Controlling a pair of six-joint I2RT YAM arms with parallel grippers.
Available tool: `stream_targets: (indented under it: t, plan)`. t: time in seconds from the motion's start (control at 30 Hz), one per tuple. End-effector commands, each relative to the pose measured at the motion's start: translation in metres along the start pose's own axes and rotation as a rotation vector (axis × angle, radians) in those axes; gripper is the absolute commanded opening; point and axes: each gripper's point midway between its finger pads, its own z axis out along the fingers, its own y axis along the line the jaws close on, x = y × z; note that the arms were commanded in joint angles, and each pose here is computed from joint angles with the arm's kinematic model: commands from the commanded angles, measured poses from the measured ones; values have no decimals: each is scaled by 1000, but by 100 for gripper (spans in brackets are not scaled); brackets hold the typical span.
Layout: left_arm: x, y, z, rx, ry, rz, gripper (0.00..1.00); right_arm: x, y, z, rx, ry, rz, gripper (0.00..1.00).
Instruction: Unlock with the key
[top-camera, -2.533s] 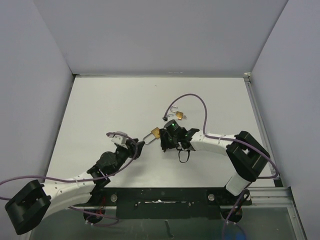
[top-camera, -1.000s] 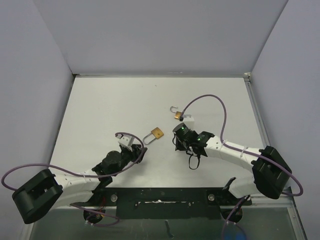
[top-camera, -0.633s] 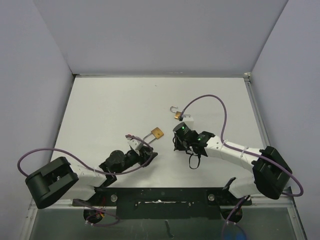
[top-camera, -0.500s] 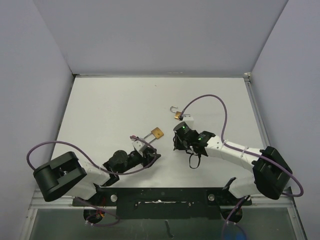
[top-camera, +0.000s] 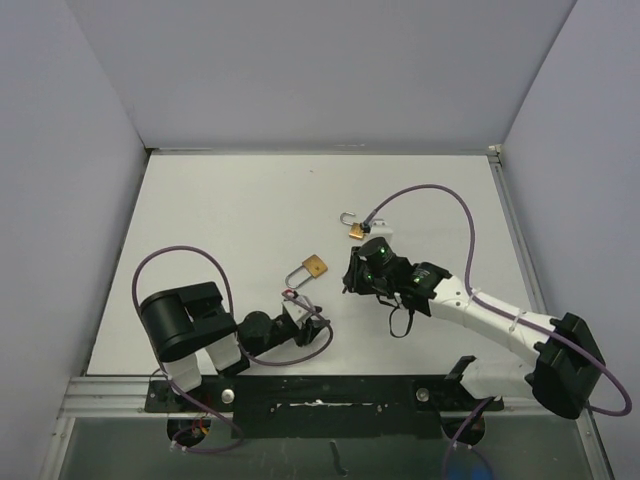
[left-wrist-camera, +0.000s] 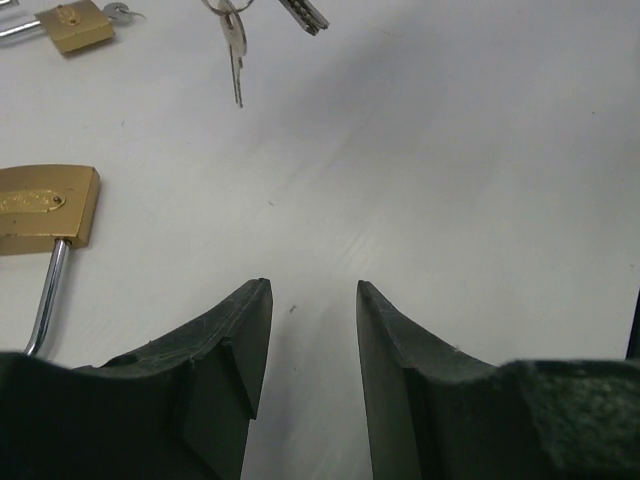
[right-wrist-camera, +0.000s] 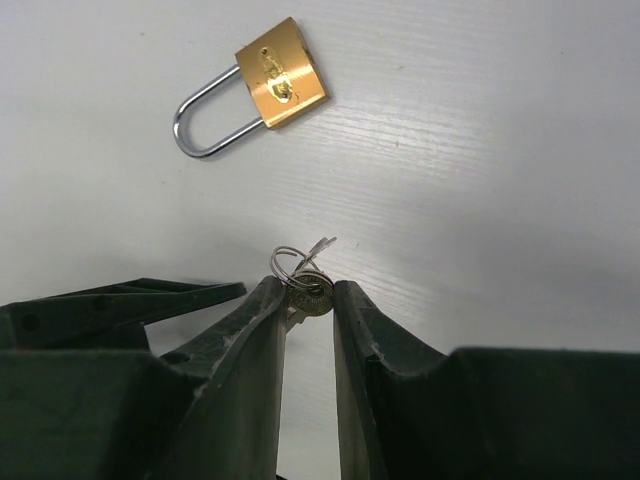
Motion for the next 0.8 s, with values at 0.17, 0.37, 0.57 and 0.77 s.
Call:
stream_targets:
  t: [0.17,0.37,0.57,0.77]
  plan:
    - [-104,-6,29,-37,-384,142,38,-41,30,-33,-138,-115,18,0]
    - [-117,1,37,-87,-420,163,38,-40,34,-38,-145,-110,21,0]
    - [-125,7,43,-126,-442,170,35,-37,39,-41,-159,-106,24,0]
    - [-130,10,51,-131,-459,171,35,-36,43,-45,-173,-110,26,0]
